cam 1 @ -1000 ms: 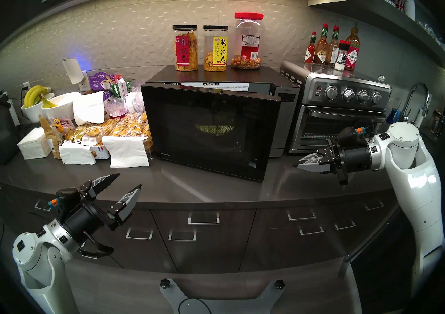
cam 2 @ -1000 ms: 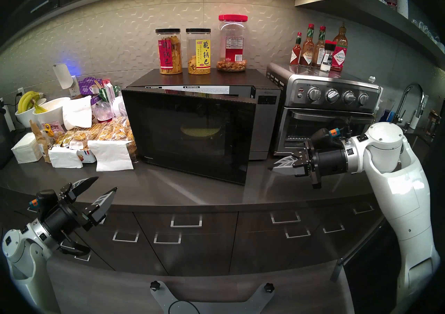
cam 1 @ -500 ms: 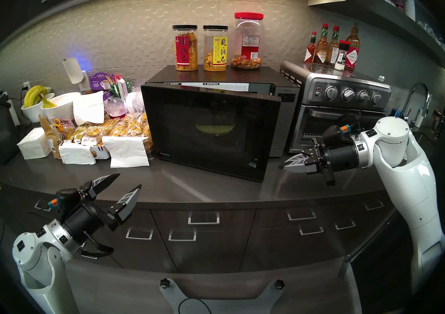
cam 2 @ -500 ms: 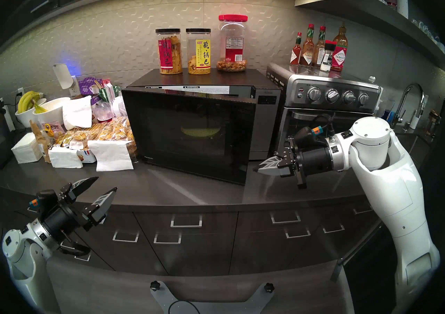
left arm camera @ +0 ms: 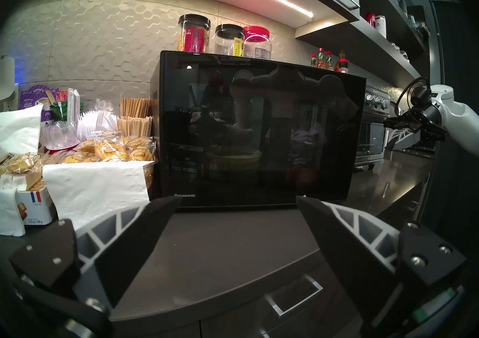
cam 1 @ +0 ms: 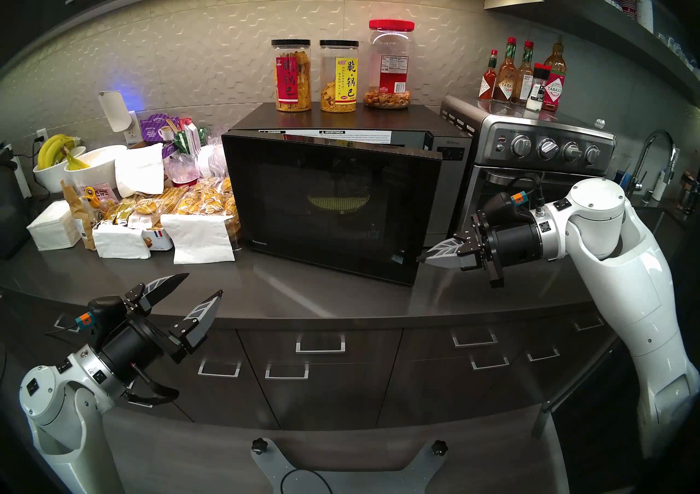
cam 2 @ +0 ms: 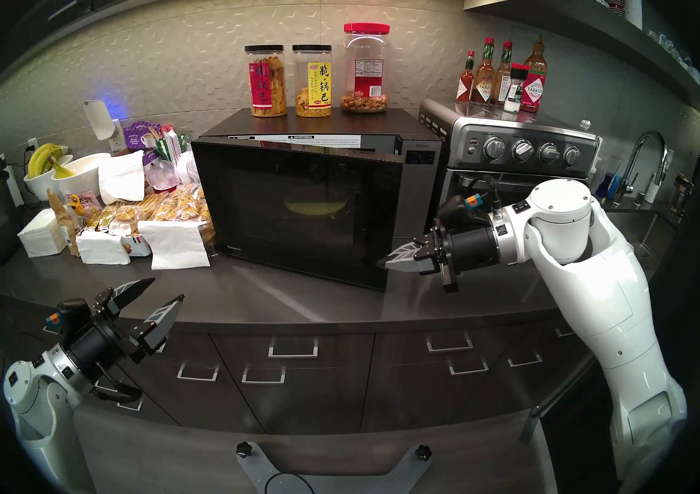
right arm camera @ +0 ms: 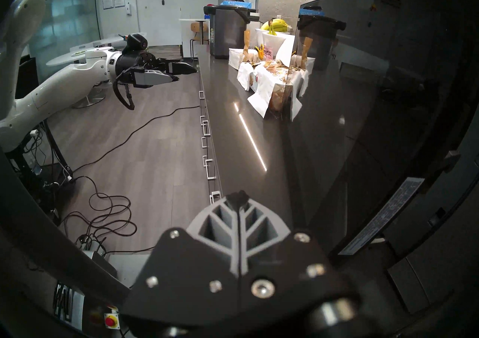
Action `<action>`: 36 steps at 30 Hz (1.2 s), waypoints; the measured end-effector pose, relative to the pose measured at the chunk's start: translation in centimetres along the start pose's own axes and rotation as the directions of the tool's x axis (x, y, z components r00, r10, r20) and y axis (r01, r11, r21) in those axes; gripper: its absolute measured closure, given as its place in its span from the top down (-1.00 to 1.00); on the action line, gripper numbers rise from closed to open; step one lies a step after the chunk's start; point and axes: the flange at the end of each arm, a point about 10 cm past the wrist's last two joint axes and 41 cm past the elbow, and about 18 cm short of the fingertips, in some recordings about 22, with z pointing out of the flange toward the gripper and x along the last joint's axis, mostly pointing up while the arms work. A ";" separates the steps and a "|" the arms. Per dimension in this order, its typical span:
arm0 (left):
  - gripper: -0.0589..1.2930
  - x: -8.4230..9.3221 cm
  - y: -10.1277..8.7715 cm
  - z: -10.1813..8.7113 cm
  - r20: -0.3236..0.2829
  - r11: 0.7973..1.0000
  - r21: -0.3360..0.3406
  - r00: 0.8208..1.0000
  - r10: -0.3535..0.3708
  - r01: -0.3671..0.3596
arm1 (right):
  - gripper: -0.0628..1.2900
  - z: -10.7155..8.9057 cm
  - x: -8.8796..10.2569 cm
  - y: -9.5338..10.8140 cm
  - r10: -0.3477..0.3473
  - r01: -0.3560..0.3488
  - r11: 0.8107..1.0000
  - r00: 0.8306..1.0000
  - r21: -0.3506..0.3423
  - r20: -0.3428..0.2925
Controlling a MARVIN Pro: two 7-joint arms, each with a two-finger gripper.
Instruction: Open the microwave, put the plate inside, and close the door
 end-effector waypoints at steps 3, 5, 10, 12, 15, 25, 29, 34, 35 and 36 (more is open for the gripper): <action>0.96 0.0 0.0 0.0 0.000 1.000 0.000 1.000 0.000 0.000 | -0.95 0.6 0.0 0.5 0.010 -0.010 1.000 1.000 -0.014 0.008; 0.96 0.0 0.0 0.0 0.000 1.000 0.000 1.000 0.000 0.000 | -0.94 0.9 0.1 0.8 0.016 -0.016 1.000 1.000 -0.023 0.013; 0.96 0.0 0.0 0.0 0.000 1.000 0.000 1.000 0.000 0.000 | -0.94 1.6 0.3 1.3 0.026 -0.024 0.998 0.999 -0.053 0.027; 0.96 0.0 0.0 0.0 -0.001 1.000 0.000 1.000 0.000 0.000 | -0.95 1.9 0.5 1.5 0.029 -0.026 0.997 0.999 -0.068 0.031; 0.96 0.0 0.0 0.0 -0.001 1.000 0.000 1.000 0.000 0.000 | -0.94 2.2 0.7 1.9 0.030 -0.027 0.995 0.999 -0.100 0.036; 0.96 0.0 0.0 0.0 -0.001 1.000 0.000 1.000 -0.001 0.001 | -0.95 2.7 1.7 2.6 0.009 0.004 0.973 0.998 -0.230 0.054; 0.96 0.0 0.0 0.0 -0.001 1.000 0.000 1.000 -0.001 0.001 | -0.94 3.0 2.0 2.6 -0.003 0.021 0.960 0.998 -0.280 0.064; 0.96 0.0 0.0 0.0 -0.001 1.000 0.000 1.000 -0.001 0.001 | -0.95 3.4 2.0 2.5 -0.014 0.038 0.946 0.997 -0.323 0.077; 0.96 0.0 0.0 0.0 -0.001 1.000 0.000 1.000 -0.001 0.001 | -0.94 3.5 1.9 2.5 -0.018 0.044 0.943 0.997 -0.331 0.080; 0.96 0.0 0.0 0.0 -0.001 1.000 0.000 1.000 -0.001 0.001 | -0.94 3.6 1.9 2.5 -0.024 0.051 0.939 0.996 -0.340 0.084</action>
